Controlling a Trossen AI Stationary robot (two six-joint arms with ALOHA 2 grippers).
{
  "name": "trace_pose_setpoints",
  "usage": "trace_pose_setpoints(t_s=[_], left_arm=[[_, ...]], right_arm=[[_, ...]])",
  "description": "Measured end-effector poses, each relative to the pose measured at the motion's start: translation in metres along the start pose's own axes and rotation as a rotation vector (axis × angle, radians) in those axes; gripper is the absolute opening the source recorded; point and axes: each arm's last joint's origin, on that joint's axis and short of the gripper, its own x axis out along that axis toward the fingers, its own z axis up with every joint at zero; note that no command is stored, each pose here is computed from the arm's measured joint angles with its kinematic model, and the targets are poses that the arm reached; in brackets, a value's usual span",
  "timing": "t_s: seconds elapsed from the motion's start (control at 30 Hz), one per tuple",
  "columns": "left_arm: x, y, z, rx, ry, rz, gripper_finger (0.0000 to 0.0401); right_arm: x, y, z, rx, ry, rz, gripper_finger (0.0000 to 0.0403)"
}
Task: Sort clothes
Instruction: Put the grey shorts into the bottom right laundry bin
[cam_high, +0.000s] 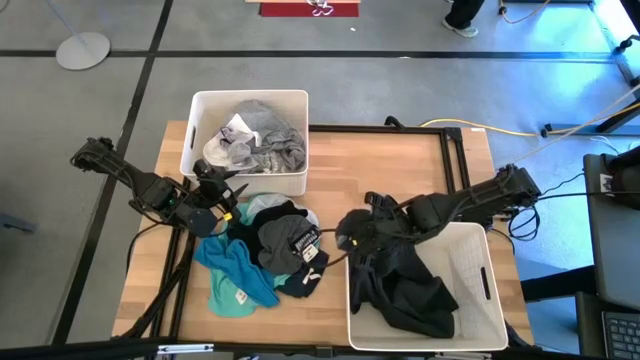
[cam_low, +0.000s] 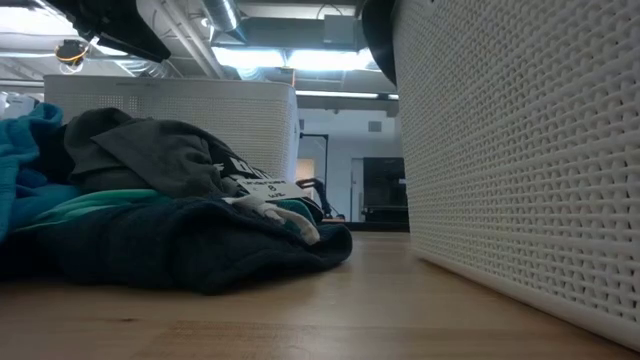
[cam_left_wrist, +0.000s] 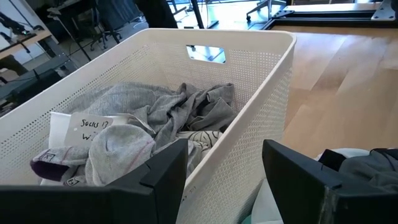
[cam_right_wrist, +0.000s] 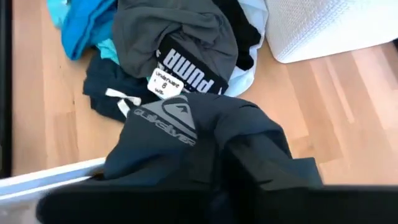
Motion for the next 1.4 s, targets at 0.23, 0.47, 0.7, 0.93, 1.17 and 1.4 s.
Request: trace_pose_setpoints(t_s=[0.23,0.47,0.7,0.93,1.17,1.4], left_arm=[[0.000,0.000,0.000,0.000,0.000,0.000,0.0196],[0.000,0.000,0.000,0.000,0.000,0.000,0.0196],[0.000,0.000,0.000,-0.001,0.000,0.000,0.0196],[0.000,0.000,0.000,0.000,0.000,0.000,0.0196],[0.000,0.000,0.000,0.017,0.000,-0.001,0.0196],[0.000,0.000,0.000,0.016,0.000,-0.001,0.0196]], right_arm=[[-0.018,0.001,0.008,-0.027,-0.051,-0.054,0.0022],[-0.078,0.016,0.016,-0.068,-0.171,-0.082,0.0011],[-0.122,0.036,-0.004,0.073,-0.163,0.009,0.0005],[-0.116,0.069,-0.062,0.250,-0.008,-0.034,0.0011],[-0.073,0.087,-0.131,0.471,0.165,-0.187,0.0011],[-0.044,0.084,-0.196,0.670,0.498,-0.408,0.0012]])
